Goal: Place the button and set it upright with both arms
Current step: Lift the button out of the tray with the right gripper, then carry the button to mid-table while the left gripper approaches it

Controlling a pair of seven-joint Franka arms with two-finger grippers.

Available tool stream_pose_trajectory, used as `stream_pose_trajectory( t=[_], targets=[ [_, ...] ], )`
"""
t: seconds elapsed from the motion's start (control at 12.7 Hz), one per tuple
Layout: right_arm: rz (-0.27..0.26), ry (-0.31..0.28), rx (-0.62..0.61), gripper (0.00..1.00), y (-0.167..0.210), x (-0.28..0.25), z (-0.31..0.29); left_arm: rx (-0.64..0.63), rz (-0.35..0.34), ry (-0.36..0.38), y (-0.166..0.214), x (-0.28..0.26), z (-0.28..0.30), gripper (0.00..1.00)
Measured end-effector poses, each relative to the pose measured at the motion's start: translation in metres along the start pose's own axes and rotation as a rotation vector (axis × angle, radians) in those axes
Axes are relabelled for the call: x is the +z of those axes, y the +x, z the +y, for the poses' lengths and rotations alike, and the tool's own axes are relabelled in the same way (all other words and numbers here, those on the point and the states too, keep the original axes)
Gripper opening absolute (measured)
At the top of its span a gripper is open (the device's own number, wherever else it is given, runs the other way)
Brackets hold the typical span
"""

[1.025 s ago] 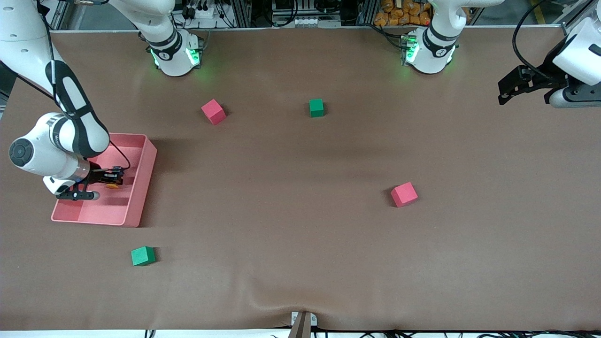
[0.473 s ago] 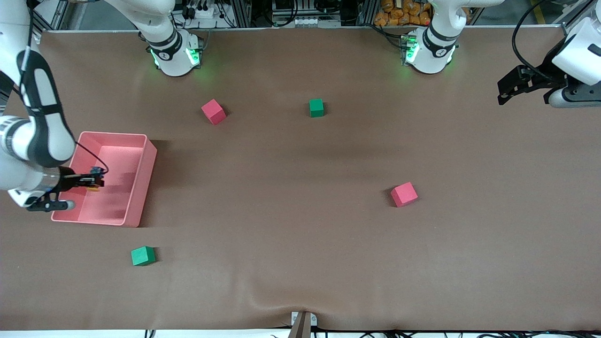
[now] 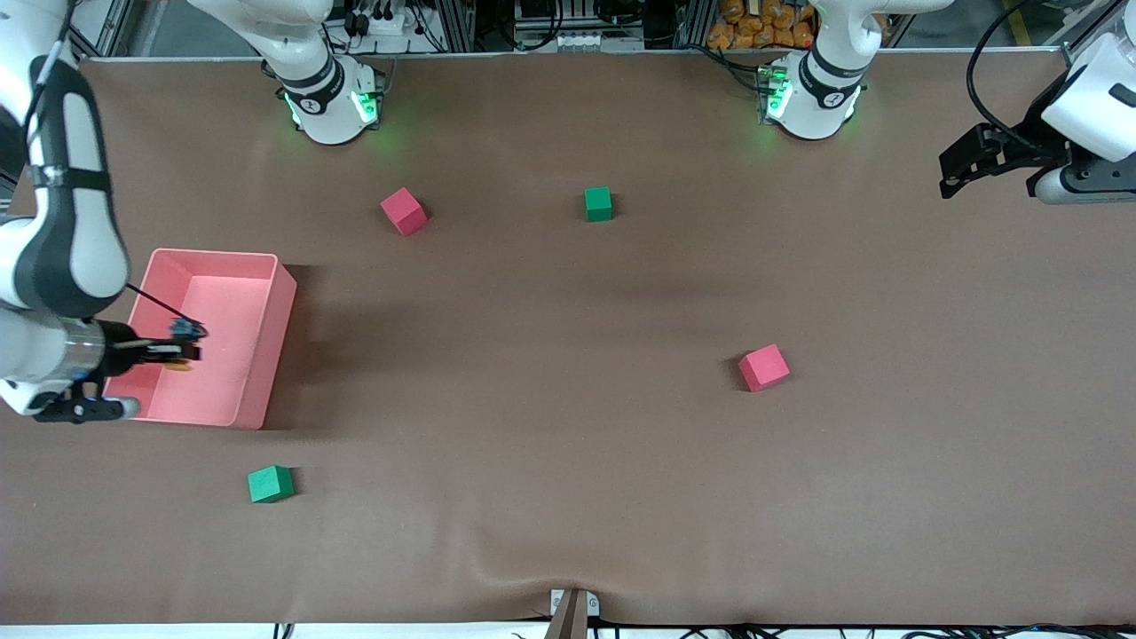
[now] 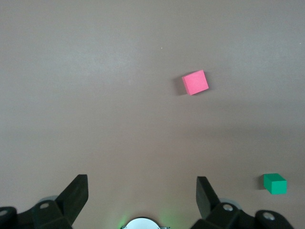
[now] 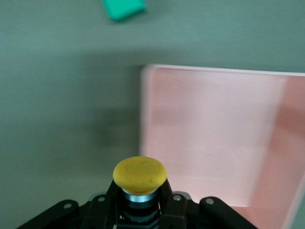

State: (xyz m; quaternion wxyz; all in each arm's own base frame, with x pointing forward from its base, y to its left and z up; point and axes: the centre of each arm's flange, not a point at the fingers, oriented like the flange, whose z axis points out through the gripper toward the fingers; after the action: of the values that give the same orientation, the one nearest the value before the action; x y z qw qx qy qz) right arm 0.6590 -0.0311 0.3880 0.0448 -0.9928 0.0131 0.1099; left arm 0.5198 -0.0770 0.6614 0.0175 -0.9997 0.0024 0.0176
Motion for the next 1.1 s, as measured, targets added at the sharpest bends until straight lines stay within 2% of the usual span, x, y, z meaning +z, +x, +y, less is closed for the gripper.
stream_pose_trajectory(
  t=[0.24, 0.32, 0.39, 0.55, 0.87, 1.1],
  targets=[
    [-0.007, -0.005, 0.067, 0.33, 0.003, 0.025, -0.132, 0.001, -0.019, 0.001, 0.006, 0.01, 0.001, 1.0],
    [-0.003, 0.017, 0.089, 0.33, 0.004, 0.039, -0.174, 0.002, -0.03, 0.002, 0.01, 0.015, 0.002, 1.0],
    [0.01, 0.043, 0.112, 0.33, 0.005, 0.056, -0.22, 0.003, -0.045, 0.003, 0.013, 0.023, 0.002, 1.0],
    [0.078, 0.07, 0.141, 0.33, 0.002, 0.095, -0.302, 0.01, -0.081, 0.006, 0.021, 0.041, 0.006, 1.0],
    [0.168, 0.098, 0.039, 0.33, -0.021, 0.164, -0.41, 0.046, -0.143, 0.013, 0.035, 0.075, 0.028, 1.0],
    [0.173, 0.092, -0.039, 0.33, -0.05, 0.221, -0.472, 0.073, -0.185, 0.018, 0.043, 0.098, 0.044, 1.0]
  ],
)
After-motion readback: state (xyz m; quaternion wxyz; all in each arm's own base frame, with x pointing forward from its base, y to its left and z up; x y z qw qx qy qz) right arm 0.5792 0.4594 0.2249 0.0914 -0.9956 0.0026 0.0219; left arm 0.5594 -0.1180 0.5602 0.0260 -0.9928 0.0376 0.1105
